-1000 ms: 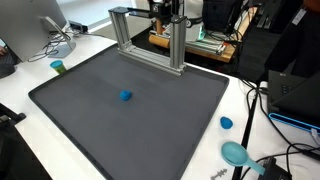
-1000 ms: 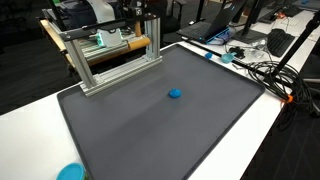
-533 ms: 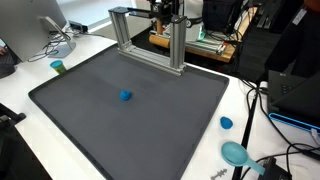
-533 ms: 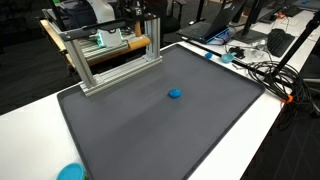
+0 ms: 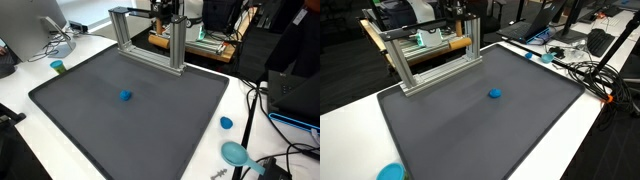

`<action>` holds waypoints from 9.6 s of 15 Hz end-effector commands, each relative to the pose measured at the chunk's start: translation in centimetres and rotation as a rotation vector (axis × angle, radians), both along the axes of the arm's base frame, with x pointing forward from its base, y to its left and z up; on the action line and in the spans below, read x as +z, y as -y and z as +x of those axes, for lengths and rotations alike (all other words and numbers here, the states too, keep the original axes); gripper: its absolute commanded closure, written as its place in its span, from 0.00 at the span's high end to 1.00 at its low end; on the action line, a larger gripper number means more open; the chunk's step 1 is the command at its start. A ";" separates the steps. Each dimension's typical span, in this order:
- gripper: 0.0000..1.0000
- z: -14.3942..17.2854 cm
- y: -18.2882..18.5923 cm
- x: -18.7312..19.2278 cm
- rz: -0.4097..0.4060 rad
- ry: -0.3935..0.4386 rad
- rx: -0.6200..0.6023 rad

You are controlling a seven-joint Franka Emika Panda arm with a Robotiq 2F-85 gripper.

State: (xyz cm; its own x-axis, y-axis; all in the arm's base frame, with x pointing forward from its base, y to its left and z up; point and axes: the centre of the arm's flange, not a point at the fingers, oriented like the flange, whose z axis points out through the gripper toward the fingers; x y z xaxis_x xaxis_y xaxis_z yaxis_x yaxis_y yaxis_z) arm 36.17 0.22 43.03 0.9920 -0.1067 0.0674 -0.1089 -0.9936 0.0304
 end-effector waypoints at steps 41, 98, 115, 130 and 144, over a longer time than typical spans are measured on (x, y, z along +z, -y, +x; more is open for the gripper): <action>0.22 26.2 2.2 -6.8 0.041 0.055 0.033; 0.22 30.9 3.4 -16.7 0.024 0.049 0.003; 0.22 31.6 3.6 -17.5 0.024 0.067 -0.027; 0.22 33.1 4.8 -16.9 -0.053 0.093 -0.124; 0.22 29.8 2.3 -6.9 0.086 0.114 0.031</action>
